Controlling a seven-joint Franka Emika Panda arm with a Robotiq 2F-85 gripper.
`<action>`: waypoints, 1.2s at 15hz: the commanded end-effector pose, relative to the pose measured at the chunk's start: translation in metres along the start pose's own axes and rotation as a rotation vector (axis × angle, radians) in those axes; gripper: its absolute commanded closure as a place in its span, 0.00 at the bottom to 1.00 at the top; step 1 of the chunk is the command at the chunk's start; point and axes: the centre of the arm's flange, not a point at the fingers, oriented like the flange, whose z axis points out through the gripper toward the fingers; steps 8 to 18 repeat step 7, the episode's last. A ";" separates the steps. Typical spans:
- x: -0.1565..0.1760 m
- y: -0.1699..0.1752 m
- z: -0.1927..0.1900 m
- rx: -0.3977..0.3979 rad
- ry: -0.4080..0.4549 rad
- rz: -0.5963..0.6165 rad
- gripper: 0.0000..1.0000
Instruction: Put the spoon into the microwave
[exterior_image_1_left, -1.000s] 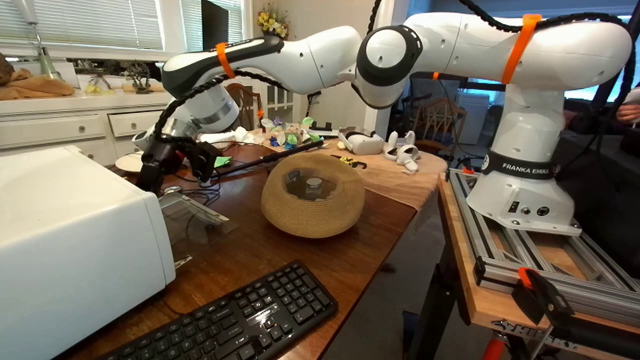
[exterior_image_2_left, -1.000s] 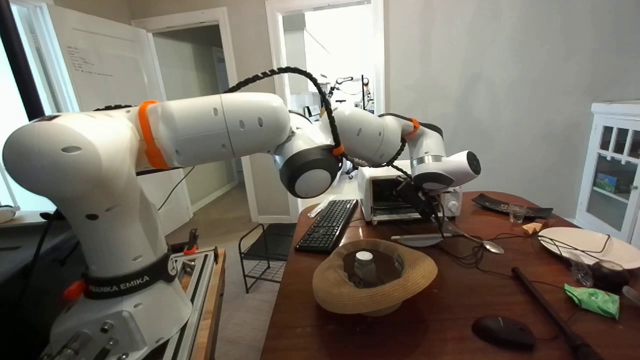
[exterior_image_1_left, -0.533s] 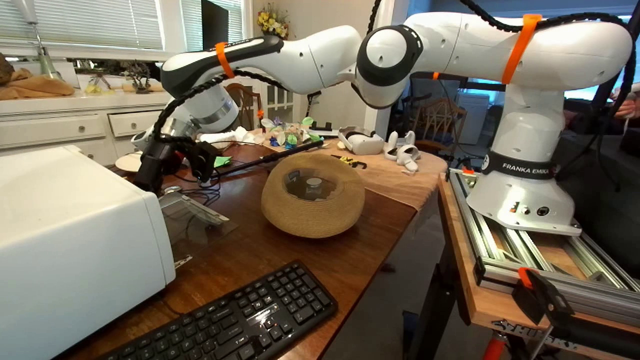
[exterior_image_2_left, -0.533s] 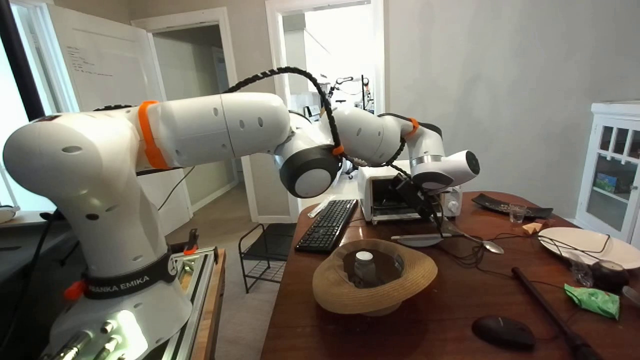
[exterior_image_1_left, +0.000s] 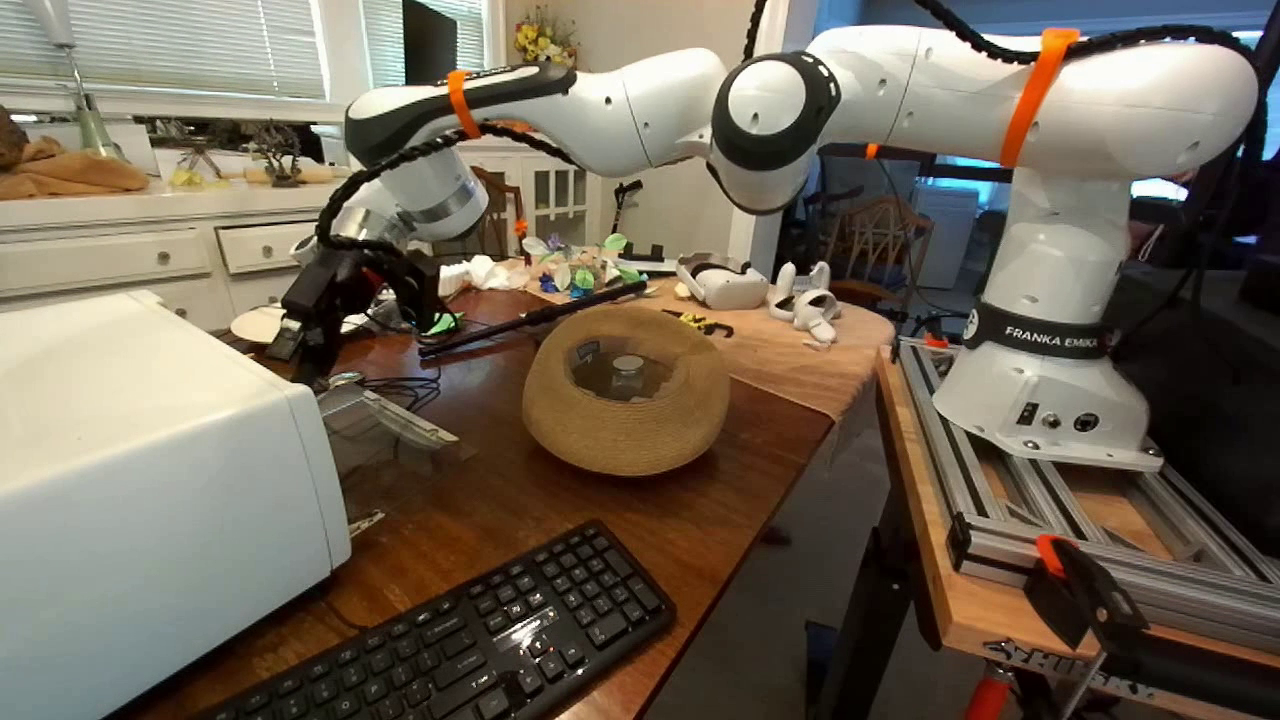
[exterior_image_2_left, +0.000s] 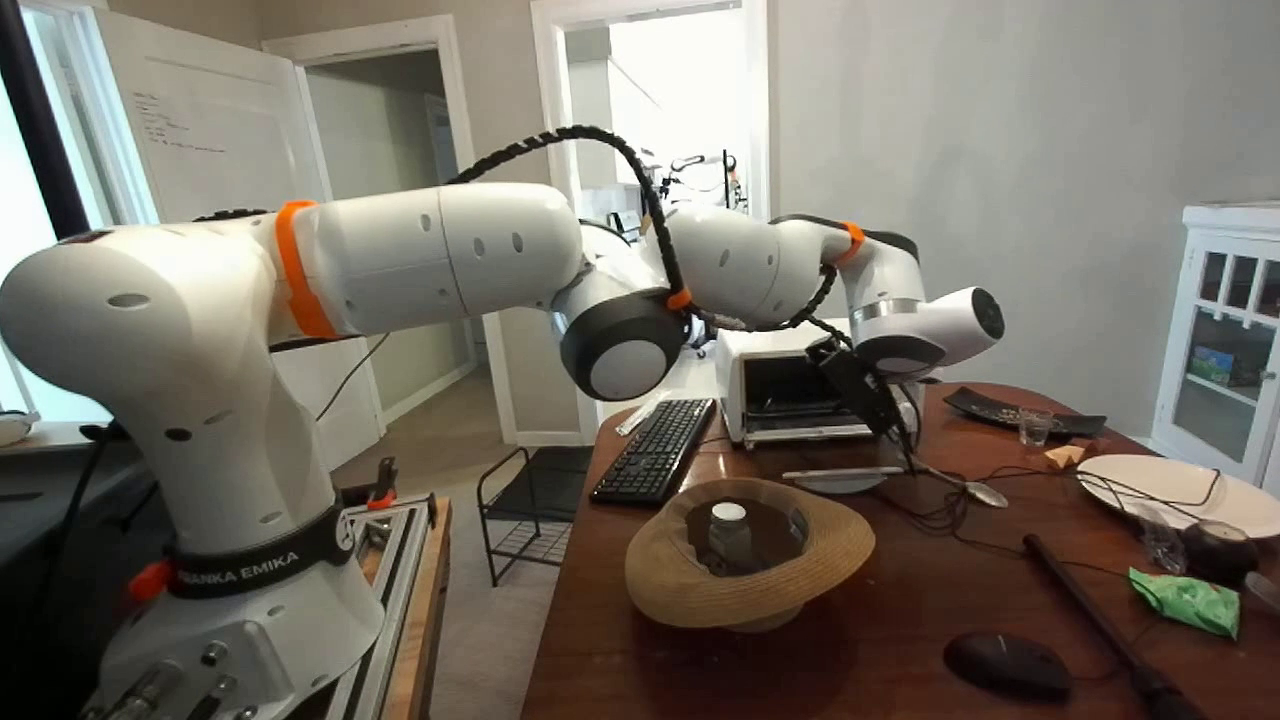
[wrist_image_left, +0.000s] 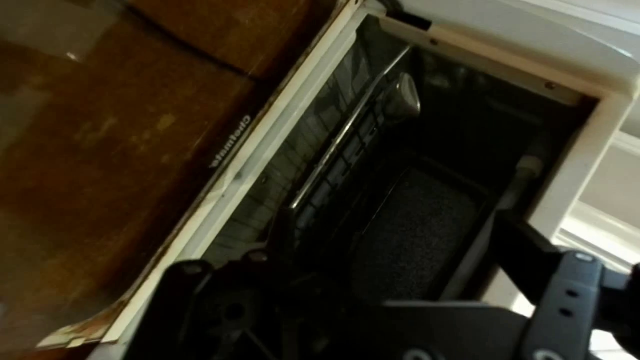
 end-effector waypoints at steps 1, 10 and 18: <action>-0.005 0.008 -0.056 -0.013 -0.034 0.139 0.00; -0.013 0.020 -0.122 -0.076 0.032 0.242 0.00; -0.013 0.020 -0.122 -0.076 0.032 0.242 0.00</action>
